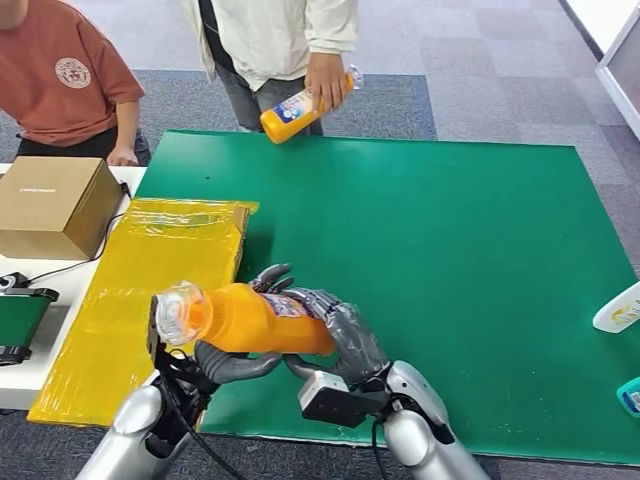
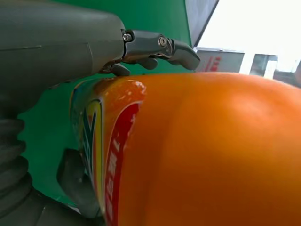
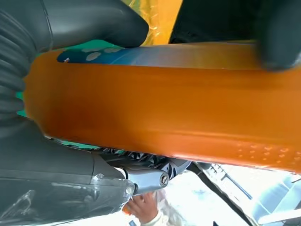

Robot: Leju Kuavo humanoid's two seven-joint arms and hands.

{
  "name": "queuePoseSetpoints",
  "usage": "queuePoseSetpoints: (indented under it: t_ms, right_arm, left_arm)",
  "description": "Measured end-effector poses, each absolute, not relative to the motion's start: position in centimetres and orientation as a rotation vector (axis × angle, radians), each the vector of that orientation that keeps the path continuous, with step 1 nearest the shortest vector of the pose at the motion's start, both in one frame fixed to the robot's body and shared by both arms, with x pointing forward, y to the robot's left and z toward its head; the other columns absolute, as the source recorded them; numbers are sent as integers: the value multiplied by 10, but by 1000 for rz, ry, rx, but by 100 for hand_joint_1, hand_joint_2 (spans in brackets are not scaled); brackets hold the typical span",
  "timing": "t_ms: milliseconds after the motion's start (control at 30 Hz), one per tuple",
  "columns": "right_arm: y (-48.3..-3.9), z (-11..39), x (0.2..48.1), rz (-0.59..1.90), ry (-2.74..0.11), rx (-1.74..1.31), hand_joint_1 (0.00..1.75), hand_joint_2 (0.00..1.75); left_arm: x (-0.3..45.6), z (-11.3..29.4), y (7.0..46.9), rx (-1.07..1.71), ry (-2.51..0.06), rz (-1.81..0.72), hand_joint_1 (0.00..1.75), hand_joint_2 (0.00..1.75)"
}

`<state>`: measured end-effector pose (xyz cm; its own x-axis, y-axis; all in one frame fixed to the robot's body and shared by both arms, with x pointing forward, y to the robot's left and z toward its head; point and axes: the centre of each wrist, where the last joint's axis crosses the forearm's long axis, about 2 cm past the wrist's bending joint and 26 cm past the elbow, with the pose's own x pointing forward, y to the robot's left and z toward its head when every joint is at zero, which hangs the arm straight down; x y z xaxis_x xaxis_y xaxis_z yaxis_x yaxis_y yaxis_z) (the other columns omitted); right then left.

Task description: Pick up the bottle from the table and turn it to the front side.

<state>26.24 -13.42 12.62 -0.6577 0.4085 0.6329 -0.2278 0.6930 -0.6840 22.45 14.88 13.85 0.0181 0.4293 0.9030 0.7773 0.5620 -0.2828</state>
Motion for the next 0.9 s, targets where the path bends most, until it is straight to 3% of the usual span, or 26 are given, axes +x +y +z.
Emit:
queuePoseSetpoints:
  t_ms: [167, 200, 300, 333, 667, 700, 833, 900]
  right_arm:
    - [-128, 120, 262, 1035, -2039, -156, 175, 175]
    - [-127, 118, 262, 1042, -2031, -157, 175, 175]
    - [-126, 115, 262, 1054, -2013, -161, 175, 175]
    - [-126, 114, 262, 1057, -2007, -163, 175, 175]
    - [-128, 105, 264, 1073, -1963, -177, 175, 175]
    - [-129, 105, 264, 1072, -1957, -173, 168, 175]
    - [-132, 102, 265, 1034, -1919, -127, 0, 175]
    - [-134, 100, 266, 982, -1886, -73, 0, 175]
  left_arm:
    - [231, 137, 148, -892, -1633, -499, 0, 175]
    - [232, 138, 148, -860, -1643, -526, 27, 175]
    - [233, 138, 147, -790, -1675, -580, 158, 175]
    - [233, 138, 146, -769, -1687, -594, 175, 175]
    - [230, 143, 144, -627, -1783, -671, 175, 175]
    - [229, 143, 144, -613, -1792, -674, 175, 175]
    - [226, 144, 144, -534, -1840, -689, 175, 175]
    - [223, 145, 145, -449, -1881, -704, 175, 175]
